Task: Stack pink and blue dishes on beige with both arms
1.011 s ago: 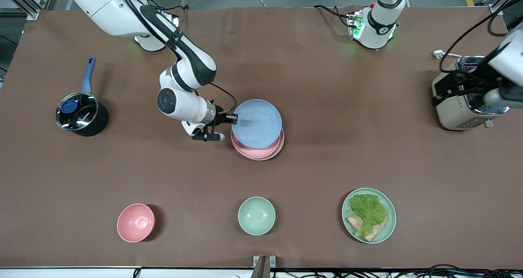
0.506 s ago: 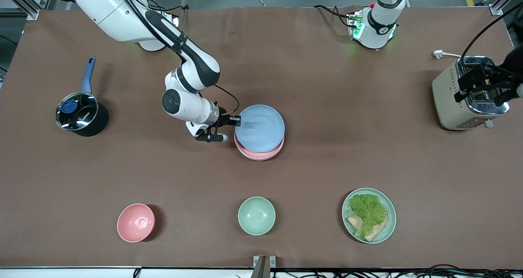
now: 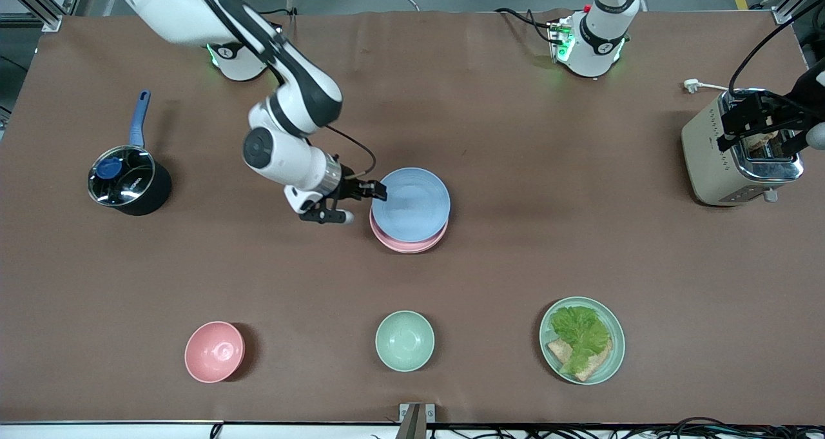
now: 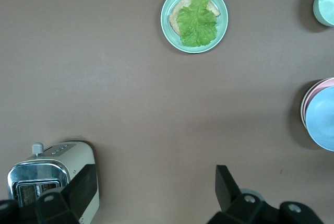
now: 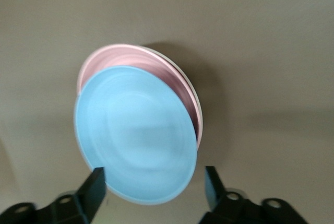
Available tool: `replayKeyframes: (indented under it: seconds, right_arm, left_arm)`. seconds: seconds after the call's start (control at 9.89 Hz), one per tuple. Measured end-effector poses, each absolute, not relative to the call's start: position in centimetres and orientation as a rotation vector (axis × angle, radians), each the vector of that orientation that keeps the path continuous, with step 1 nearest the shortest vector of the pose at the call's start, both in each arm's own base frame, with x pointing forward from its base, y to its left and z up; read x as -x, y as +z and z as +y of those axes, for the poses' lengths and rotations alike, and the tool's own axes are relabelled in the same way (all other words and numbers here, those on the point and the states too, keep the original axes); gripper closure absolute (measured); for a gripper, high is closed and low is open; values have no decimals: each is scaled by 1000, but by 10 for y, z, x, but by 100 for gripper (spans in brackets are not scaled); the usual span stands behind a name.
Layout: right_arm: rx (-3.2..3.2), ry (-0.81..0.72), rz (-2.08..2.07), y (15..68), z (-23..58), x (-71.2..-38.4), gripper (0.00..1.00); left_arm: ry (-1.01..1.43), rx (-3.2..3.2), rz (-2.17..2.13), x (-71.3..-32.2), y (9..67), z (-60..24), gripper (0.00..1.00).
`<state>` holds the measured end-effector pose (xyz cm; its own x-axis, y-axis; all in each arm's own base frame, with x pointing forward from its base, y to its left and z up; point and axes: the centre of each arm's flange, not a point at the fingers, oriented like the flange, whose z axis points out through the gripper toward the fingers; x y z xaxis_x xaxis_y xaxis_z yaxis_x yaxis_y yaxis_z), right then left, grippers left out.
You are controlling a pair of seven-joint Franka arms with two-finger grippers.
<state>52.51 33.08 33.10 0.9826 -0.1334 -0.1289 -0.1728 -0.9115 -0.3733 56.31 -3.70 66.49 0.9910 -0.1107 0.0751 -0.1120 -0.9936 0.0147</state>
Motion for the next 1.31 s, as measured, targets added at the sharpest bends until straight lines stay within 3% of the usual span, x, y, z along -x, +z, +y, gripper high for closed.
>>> replayKeyframes:
  seconds: [0.1,0.4,0.81,1.11,1.31]
  right_arm:
    - [2830,79,203,379,294,-533,0]
    - [3014,-100,462,506,124,-565,0]
    - [3057,-117,401,614,-48,-567,0]
    - [3071,-80,336,673,-74,-546,0]
    - [3074,-62,307,681,-69,-543,0]
  left_arm:
    - [119,-3115,-177,-564,665,-38,0]
    - [148,-3117,-98,-560,678,-36,0]
    - [134,-3119,-80,-544,690,-33,0]
    - [110,-3108,-57,-539,693,-26,0]
    - [106,-3103,-50,-536,694,-24,0]
